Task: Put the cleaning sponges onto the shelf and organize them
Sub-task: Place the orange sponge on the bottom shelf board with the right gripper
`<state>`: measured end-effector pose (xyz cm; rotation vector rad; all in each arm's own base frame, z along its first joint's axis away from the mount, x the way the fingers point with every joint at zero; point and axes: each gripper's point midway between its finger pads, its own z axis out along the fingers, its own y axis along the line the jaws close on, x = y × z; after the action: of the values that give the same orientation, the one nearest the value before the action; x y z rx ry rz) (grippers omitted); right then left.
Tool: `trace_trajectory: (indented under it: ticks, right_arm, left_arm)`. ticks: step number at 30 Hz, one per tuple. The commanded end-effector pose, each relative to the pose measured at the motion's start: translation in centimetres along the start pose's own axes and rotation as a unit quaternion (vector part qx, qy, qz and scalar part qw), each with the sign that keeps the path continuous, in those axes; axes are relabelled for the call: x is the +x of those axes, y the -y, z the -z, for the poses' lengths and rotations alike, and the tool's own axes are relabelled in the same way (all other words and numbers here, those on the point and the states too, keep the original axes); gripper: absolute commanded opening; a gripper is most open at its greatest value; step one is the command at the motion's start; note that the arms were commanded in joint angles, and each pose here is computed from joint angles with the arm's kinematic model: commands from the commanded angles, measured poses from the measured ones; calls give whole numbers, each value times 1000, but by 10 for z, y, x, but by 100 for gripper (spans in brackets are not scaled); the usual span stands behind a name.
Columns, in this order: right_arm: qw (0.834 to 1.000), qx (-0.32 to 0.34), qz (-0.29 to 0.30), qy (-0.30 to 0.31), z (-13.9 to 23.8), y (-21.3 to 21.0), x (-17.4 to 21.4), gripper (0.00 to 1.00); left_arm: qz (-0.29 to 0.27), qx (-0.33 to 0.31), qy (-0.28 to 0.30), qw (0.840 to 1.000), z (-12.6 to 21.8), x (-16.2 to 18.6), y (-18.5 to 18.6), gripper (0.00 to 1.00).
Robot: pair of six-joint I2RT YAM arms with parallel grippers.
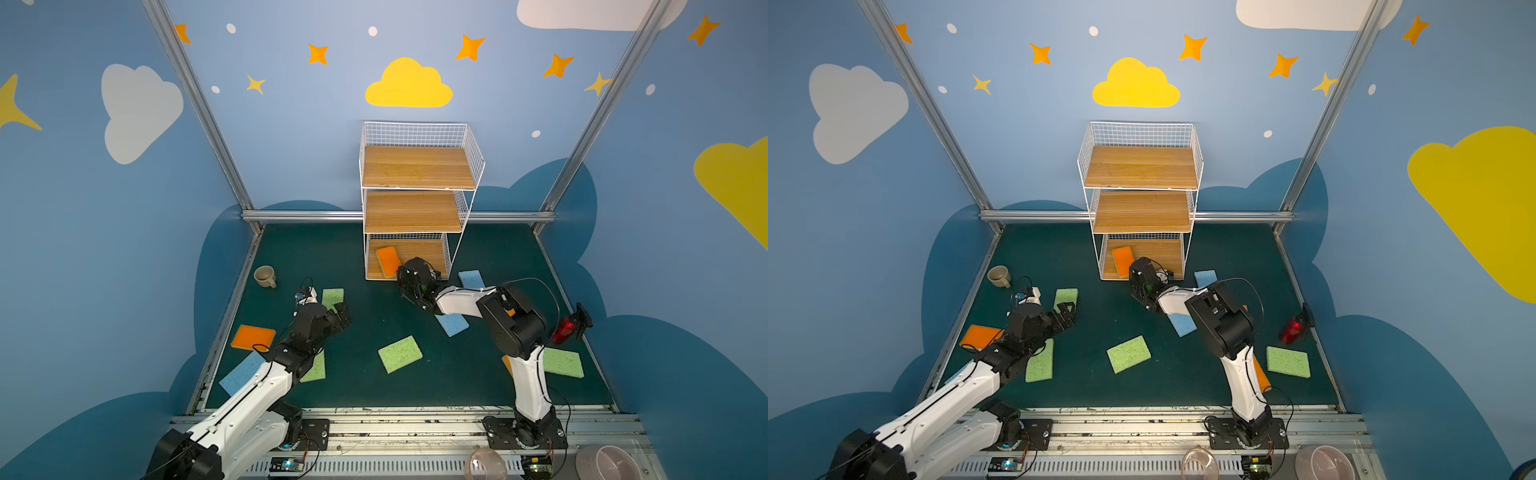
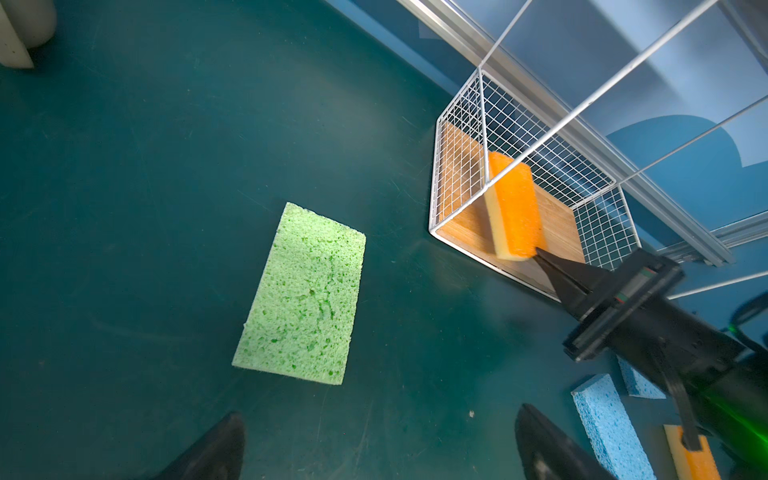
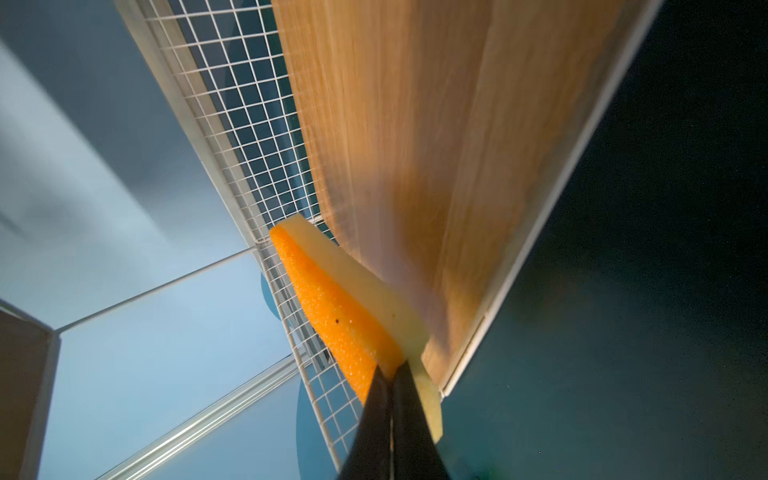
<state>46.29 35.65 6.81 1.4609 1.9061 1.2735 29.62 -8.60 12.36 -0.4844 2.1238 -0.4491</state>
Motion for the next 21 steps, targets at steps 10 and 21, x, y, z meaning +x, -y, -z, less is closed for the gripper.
trace_trajectory:
  ticks: [10, 21]
  right_arm:
    - [999, 19, 17, -20, -33, 13, 21, 0]
    - [996, 1, 54, -66, -32, 14, 49, 16]
  left_arm:
    - [12, 7, 0, 1000, -2, -1, -1, 100]
    - [16, 8, -1, 1000, -2, 0, -2, 100]
